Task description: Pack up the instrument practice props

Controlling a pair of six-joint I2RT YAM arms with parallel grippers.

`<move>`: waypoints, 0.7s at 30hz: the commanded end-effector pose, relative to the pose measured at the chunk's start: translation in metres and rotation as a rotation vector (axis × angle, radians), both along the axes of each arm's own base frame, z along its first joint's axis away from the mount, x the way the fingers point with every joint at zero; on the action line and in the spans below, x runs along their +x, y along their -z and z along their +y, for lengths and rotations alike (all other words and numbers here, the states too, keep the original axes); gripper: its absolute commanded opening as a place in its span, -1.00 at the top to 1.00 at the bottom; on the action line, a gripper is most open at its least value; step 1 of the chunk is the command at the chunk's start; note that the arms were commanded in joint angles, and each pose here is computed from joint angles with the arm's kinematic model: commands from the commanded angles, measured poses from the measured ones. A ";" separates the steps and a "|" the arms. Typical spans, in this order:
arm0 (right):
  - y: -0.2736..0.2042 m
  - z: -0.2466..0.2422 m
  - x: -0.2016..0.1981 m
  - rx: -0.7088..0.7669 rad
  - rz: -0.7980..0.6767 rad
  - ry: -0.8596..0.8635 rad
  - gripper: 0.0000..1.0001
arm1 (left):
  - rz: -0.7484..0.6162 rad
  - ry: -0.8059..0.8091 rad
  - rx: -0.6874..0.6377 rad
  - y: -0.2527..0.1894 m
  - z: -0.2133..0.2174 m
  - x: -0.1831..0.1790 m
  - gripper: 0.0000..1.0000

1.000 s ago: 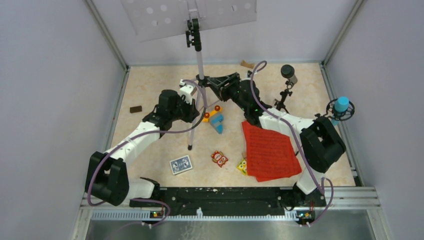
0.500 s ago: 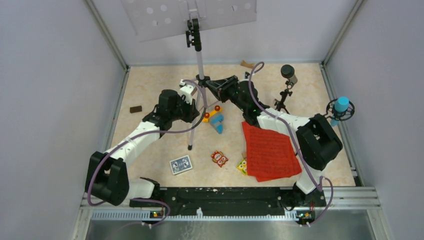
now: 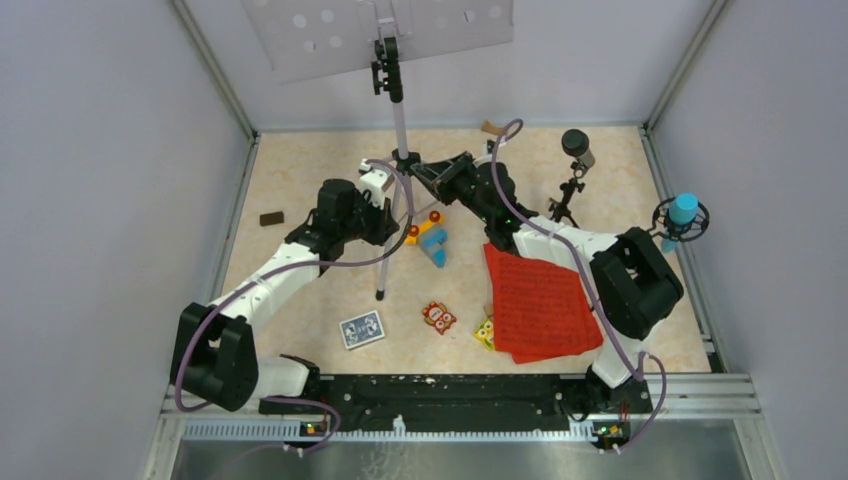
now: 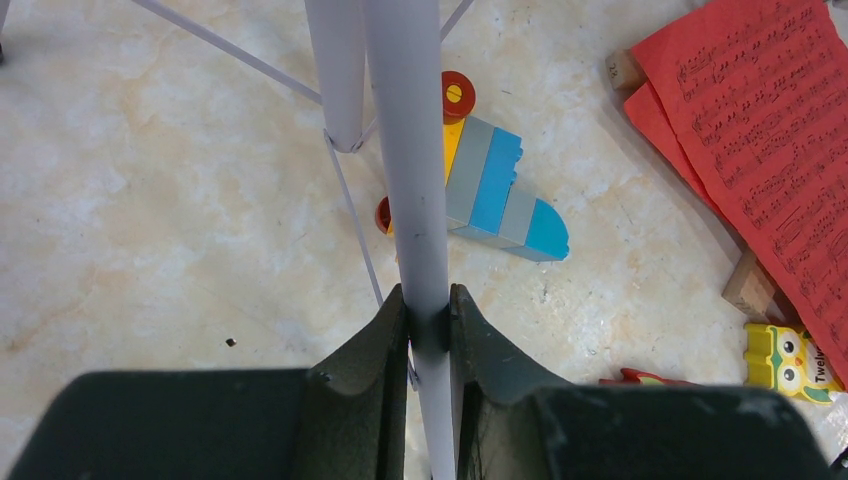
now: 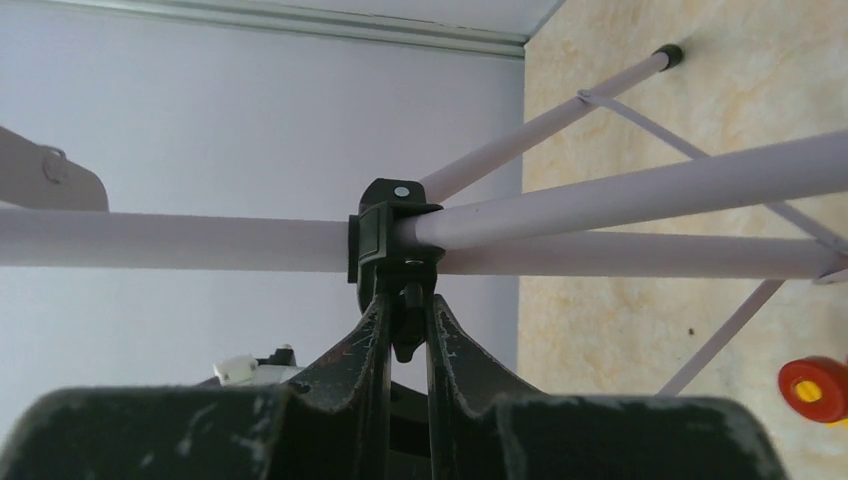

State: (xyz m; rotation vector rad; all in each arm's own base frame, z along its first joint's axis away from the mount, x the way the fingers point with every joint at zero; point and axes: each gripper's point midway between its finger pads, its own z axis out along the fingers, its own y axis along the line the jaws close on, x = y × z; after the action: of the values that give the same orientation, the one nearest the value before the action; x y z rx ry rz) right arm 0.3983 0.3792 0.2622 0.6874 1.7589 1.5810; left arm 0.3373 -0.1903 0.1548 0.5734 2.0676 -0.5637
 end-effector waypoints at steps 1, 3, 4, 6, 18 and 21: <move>-0.047 0.004 -0.003 -0.091 -0.314 -0.010 1.00 | 0.024 0.092 0.002 0.005 -0.013 -0.010 1.00; -0.049 0.009 -0.007 -0.183 -0.423 -0.013 1.00 | 0.025 0.096 0.001 0.005 -0.014 -0.010 1.00; -0.050 0.011 -0.009 -0.232 -0.476 -0.010 1.00 | 0.024 0.097 0.000 0.005 -0.014 -0.009 1.00; -0.049 0.016 -0.014 -0.342 -0.587 -0.008 1.00 | 0.027 0.099 0.000 0.006 -0.014 -0.010 1.00; -0.056 0.037 -0.053 -0.805 -1.171 -0.009 1.00 | 0.028 0.116 -0.003 0.006 -0.016 -0.012 1.00; -0.061 0.040 -0.066 -0.874 -1.317 -0.041 1.00 | 0.026 0.120 -0.002 0.007 -0.016 -0.012 1.00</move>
State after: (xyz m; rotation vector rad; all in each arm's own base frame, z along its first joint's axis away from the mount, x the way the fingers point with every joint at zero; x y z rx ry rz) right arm 0.3943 0.3845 0.2660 -0.3821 1.4520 0.6840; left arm 0.3373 -0.1899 0.1546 0.5801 2.0685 -0.5661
